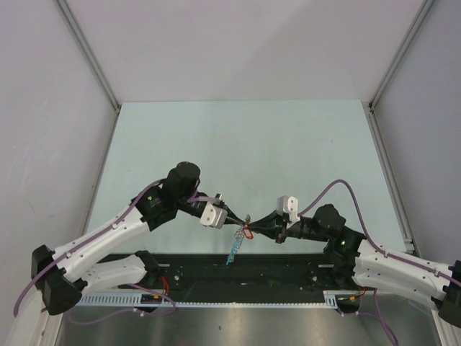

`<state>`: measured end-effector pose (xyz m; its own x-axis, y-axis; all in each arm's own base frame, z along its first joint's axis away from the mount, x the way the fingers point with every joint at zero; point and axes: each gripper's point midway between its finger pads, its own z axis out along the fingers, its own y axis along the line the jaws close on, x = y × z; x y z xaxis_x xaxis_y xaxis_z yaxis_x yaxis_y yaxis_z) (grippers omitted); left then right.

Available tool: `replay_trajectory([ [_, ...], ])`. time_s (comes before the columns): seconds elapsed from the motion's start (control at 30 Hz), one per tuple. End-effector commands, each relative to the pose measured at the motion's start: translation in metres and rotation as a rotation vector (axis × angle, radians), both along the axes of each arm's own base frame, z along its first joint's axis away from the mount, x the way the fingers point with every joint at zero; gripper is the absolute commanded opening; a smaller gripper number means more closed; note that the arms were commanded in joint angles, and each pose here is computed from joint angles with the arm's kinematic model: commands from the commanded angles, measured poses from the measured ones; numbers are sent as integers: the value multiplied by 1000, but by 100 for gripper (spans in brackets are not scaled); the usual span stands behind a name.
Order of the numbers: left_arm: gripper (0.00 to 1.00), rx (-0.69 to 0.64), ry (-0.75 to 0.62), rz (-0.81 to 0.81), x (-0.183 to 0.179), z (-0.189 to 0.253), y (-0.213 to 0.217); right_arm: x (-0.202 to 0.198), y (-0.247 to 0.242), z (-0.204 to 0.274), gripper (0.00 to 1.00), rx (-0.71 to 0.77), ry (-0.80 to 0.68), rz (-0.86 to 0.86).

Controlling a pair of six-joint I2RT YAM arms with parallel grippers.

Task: Remove the keys from the keyring
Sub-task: Remove the key from the keyring.

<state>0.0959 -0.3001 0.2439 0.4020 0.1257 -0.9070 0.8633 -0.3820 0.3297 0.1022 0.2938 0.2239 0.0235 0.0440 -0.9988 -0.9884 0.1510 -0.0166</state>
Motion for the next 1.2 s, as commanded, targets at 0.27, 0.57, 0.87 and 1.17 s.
replay_trajectory([
  [0.27,0,-211,48,76,0,34,-5,2,5,33,0,107,32,-15],
  [0.57,0,-137,26,147,8,22,2,-4,-2,46,0,161,17,1],
  [0.87,0,-74,-3,207,16,17,11,-8,-6,47,0,154,-3,10],
  [1.17,31,2,-28,199,19,13,14,-5,-6,47,0,152,-14,-4],
])
